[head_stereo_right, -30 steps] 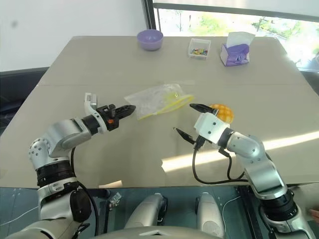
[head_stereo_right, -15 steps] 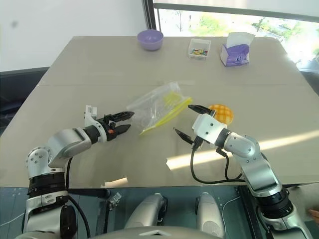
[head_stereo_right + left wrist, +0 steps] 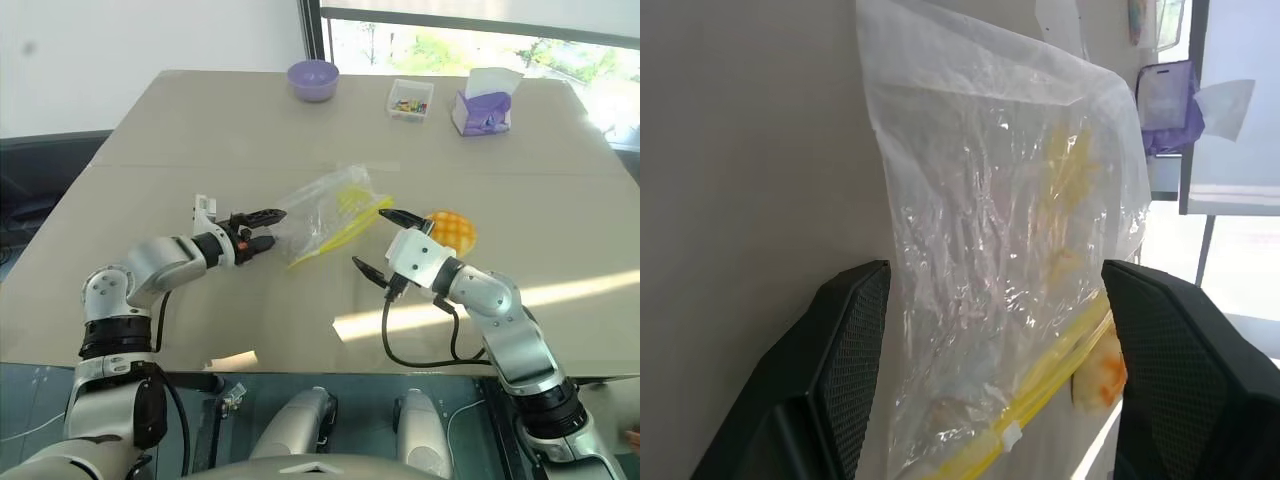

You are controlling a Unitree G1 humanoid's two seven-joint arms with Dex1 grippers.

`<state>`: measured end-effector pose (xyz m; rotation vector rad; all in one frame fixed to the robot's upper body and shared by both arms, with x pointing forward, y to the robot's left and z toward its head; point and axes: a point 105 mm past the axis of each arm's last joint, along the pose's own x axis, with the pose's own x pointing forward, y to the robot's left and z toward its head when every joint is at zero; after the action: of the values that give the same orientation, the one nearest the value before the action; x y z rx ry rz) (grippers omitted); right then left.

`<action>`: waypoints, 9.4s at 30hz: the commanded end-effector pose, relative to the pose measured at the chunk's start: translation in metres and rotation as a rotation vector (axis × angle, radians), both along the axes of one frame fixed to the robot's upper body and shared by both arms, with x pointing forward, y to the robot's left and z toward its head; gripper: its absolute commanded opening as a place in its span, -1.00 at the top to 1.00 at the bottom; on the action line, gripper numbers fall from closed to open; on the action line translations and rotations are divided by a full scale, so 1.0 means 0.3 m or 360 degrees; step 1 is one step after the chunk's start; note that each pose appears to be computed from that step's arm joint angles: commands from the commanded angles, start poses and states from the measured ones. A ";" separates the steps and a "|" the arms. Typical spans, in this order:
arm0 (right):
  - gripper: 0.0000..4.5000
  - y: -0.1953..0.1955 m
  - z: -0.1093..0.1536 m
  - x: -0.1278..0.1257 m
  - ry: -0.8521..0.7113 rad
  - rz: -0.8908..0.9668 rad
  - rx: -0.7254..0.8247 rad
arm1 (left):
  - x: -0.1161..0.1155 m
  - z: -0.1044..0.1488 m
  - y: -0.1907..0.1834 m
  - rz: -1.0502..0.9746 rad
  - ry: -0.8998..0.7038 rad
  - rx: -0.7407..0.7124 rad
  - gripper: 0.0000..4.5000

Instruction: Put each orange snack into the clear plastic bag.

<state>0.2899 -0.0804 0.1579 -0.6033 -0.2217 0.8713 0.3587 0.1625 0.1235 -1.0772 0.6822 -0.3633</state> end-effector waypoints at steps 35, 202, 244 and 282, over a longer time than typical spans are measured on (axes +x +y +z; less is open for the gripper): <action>-1.00 0.063 -0.069 0.305 -0.0672 -0.0503 -0.0453 | 0.036 0.364 -0.150 -0.0091 -0.0246 -0.0484 0.98; 0.74 0.132 -0.214 0.211 -0.0186 -0.0082 -0.0653 | -0.126 0.141 -0.104 -0.1062 -0.2455 0.1764 1.00; -0.97 -0.298 -0.144 0.227 0.0547 -0.0984 0.0333 | -0.027 0.132 -0.047 -0.0822 -0.2165 0.1881 1.00; 0.90 0.026 0.037 0.139 0.0601 -0.0083 0.0446 | -0.101 0.178 -0.149 -0.0884 -0.2345 0.1632 1.00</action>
<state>0.3329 -0.0765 0.1541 -0.1651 0.0690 0.8430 0.3341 0.1219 0.1639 0.4860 -0.1927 -0.9693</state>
